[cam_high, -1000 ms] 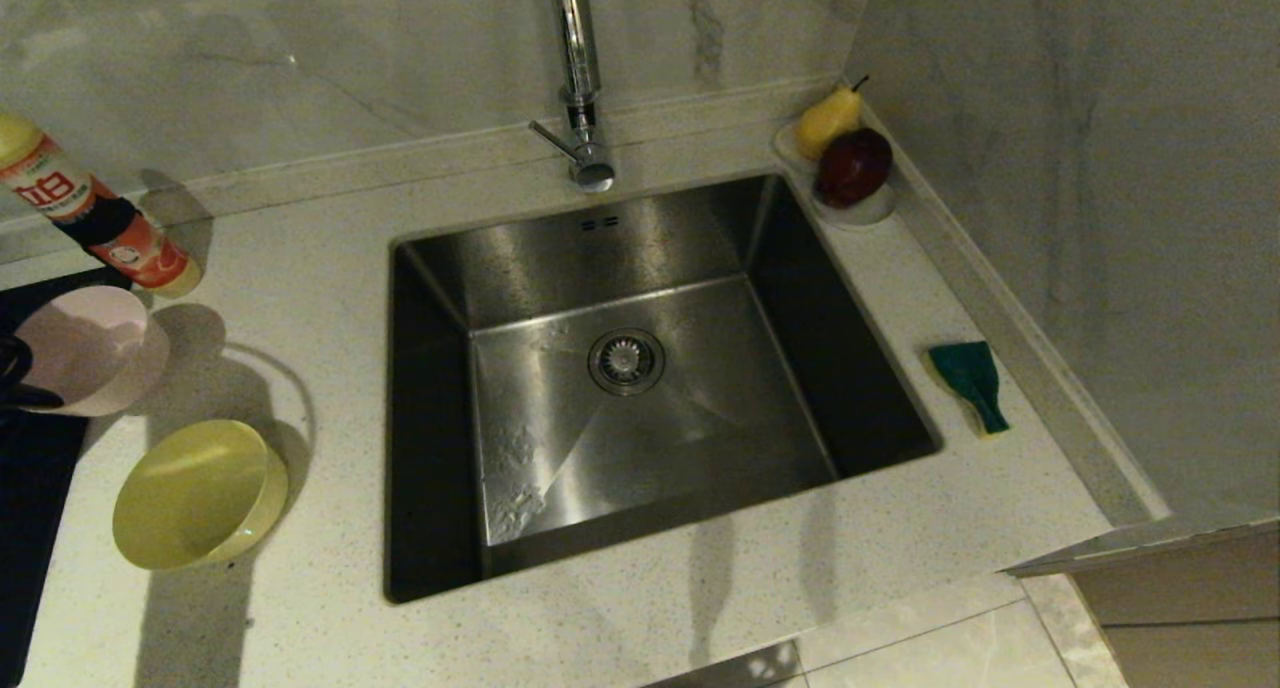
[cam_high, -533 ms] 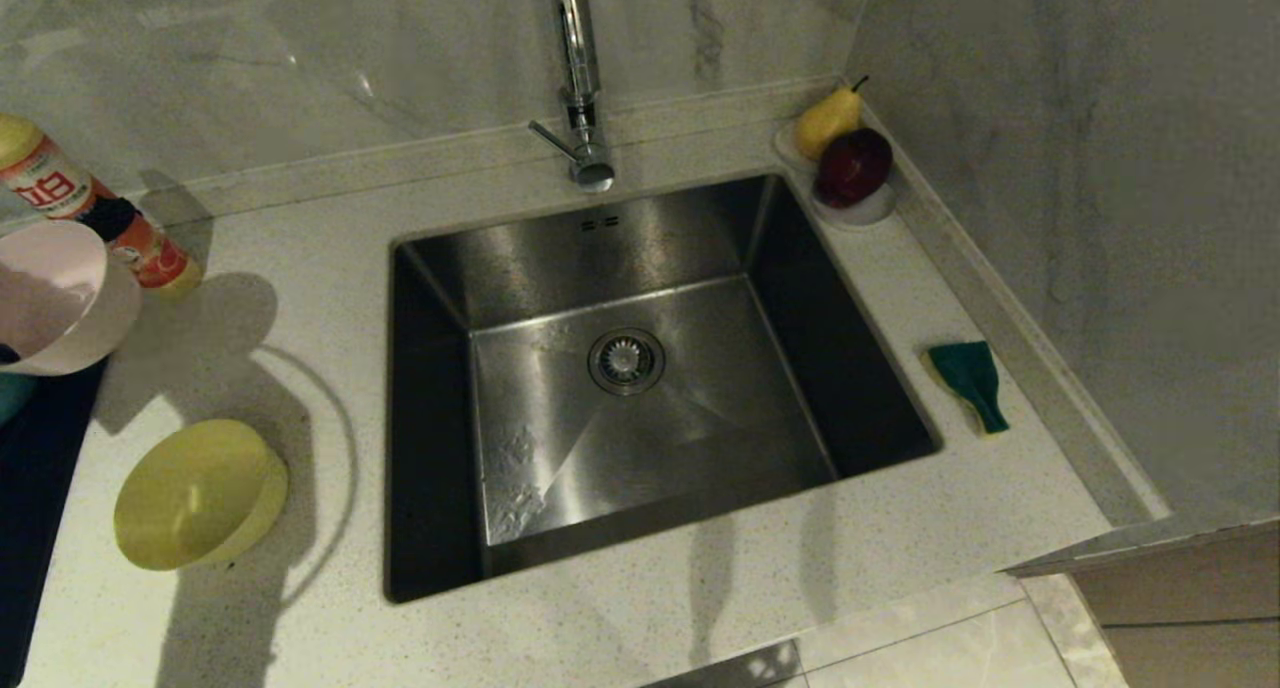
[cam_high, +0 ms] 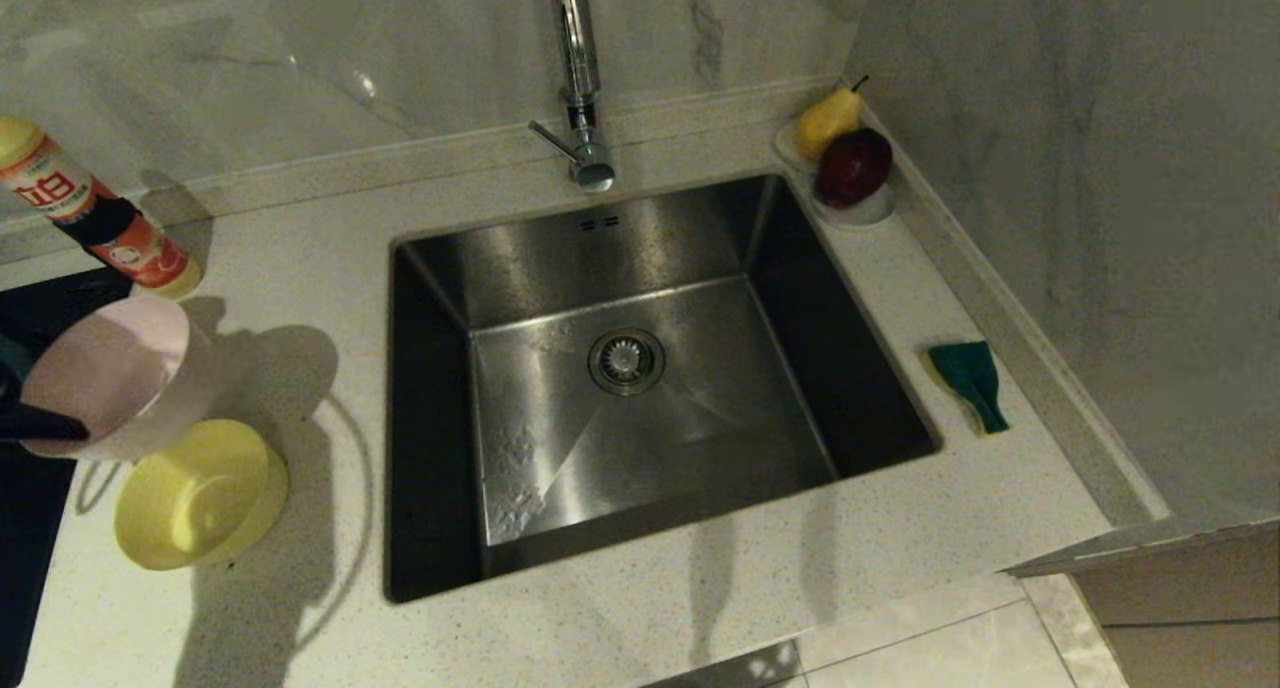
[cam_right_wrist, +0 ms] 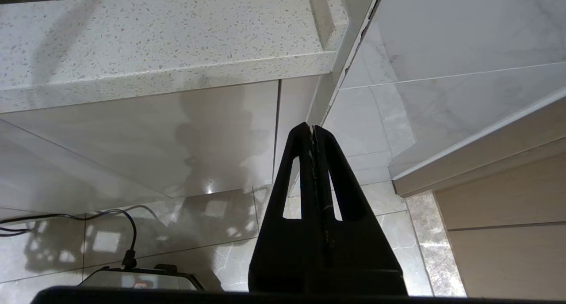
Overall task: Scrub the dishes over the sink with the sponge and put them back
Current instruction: Place the bowl on the bowl
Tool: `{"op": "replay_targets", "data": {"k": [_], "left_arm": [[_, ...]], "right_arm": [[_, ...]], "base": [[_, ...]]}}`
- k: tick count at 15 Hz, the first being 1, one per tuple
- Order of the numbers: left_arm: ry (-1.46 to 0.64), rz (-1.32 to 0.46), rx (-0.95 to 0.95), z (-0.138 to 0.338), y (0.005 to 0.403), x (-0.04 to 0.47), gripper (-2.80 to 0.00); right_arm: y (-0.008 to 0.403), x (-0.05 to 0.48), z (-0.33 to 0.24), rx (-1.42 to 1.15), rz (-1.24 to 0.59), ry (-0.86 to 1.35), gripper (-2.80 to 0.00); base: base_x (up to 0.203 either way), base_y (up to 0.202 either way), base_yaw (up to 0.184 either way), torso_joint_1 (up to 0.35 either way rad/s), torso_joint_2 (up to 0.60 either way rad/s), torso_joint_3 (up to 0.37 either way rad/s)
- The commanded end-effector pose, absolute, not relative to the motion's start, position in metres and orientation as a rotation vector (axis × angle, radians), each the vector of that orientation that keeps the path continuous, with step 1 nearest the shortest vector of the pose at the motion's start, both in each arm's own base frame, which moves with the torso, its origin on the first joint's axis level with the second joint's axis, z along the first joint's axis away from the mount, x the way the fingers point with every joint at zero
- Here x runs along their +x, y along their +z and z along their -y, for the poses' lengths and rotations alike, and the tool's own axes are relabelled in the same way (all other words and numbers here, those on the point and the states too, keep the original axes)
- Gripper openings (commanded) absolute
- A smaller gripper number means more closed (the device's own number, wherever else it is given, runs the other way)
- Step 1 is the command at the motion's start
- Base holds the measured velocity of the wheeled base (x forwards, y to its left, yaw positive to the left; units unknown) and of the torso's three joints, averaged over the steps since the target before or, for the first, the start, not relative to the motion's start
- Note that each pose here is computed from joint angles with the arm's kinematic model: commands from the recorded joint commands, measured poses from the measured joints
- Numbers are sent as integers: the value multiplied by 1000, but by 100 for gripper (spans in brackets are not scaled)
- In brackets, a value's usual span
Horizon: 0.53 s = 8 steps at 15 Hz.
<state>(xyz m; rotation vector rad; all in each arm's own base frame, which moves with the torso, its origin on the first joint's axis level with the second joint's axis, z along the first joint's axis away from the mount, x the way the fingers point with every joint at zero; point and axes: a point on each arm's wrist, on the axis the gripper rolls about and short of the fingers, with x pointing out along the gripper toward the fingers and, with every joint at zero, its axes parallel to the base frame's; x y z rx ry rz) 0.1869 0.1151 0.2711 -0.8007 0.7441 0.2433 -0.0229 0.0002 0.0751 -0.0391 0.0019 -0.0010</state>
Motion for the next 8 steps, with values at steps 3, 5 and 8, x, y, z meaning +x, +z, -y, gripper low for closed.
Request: {"op": "replay_targets", "data": {"k": [3,5,8], "left_arm": [[240,-817,-814,-113,240,191,-280],[243,-841,-823,-114,230,193,-280],[245,-856,-821,-115,222,194,-280]], "right_arm": [[75,-23,0,-40,-3,0,-280],[75,-23,0,-40,-3,-1,-280],[75,-23,0,-40,-3,0,-280]], "base": [[0,0,0,0,0,0],[0,0,0,0,0,0],[0,0,0,0,0,0]]}}
